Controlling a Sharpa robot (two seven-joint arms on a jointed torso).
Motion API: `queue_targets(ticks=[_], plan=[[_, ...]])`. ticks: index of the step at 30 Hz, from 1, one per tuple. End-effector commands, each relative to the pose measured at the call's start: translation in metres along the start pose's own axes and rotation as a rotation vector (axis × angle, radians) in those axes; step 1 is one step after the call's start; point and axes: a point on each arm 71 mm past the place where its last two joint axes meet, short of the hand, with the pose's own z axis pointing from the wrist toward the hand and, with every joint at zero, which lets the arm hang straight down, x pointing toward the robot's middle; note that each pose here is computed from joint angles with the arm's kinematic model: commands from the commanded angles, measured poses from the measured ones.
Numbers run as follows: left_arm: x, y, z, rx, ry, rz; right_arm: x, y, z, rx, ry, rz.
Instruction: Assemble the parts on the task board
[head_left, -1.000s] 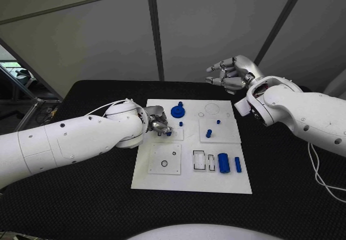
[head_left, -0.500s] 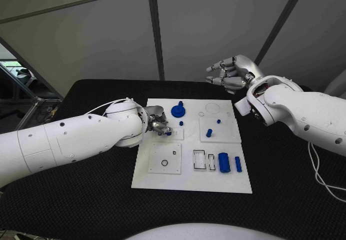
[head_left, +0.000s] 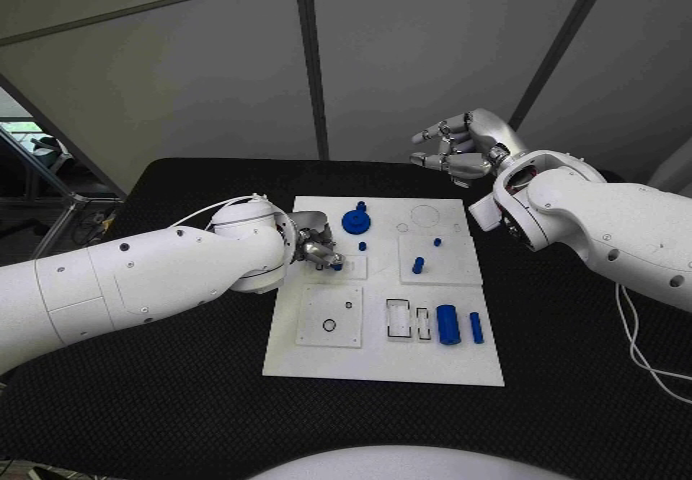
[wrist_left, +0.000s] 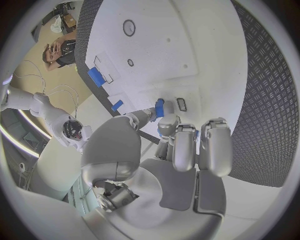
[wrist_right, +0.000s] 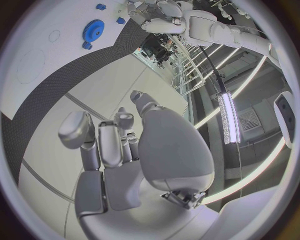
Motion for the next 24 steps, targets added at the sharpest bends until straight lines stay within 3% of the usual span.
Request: queue_targets(ticks=[1, 24], plan=[[0.0052, 0.0007, 0.0012, -0.01, 0.046, 0.015, 0.0001, 0.0016, 0.0005, -0.005, 0.004, 0.001], [0.0044, 0.0026, 0.0051, -0.021, 0.066, 0.01, -0.0013, -0.0008, 0.0009, 0.006, -0.002, -0.001]])
